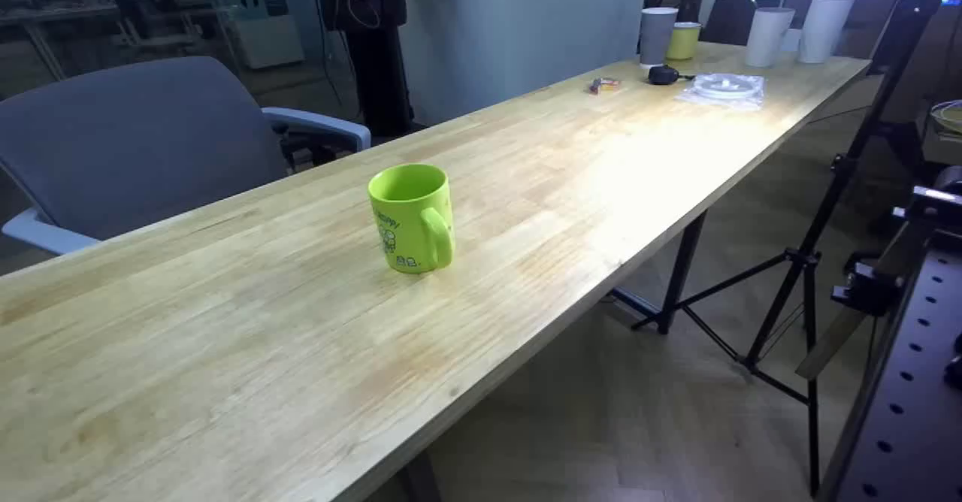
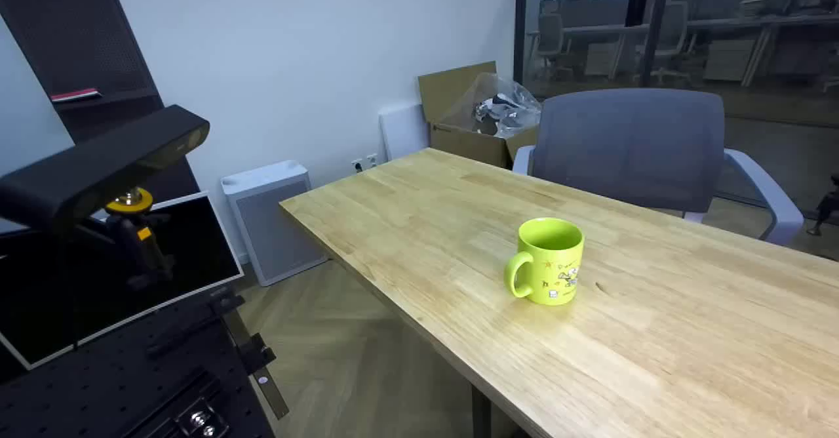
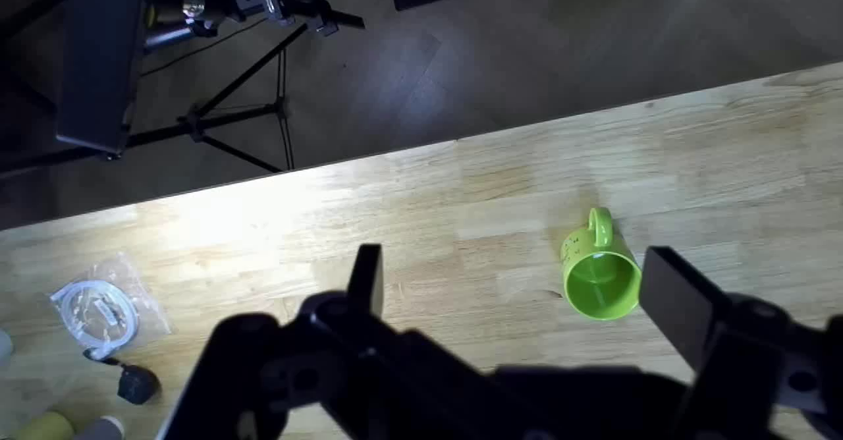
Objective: Move the green cup to the right
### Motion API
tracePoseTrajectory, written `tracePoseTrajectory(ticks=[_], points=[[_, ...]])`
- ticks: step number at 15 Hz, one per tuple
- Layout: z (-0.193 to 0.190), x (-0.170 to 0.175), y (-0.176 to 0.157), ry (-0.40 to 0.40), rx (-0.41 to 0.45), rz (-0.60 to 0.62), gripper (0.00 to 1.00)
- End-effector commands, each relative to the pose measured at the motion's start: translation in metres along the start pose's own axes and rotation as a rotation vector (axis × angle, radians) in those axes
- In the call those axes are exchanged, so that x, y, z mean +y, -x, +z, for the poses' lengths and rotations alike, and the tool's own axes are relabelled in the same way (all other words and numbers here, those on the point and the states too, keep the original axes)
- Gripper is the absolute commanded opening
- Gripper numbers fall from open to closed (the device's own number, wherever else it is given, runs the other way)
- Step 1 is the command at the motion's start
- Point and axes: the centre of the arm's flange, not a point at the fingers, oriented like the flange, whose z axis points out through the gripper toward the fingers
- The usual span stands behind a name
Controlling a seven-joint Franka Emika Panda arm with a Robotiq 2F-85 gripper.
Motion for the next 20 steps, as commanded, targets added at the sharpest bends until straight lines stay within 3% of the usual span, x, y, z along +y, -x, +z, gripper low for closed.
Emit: tracePoseTrajectory(ticks=[1, 20], points=[[0.0, 0.0, 0.0, -0.001, 0.002, 0.0, 1.0], [0.006, -0.002, -0.01, -0.01, 0.024, -0.019, 1.0]])
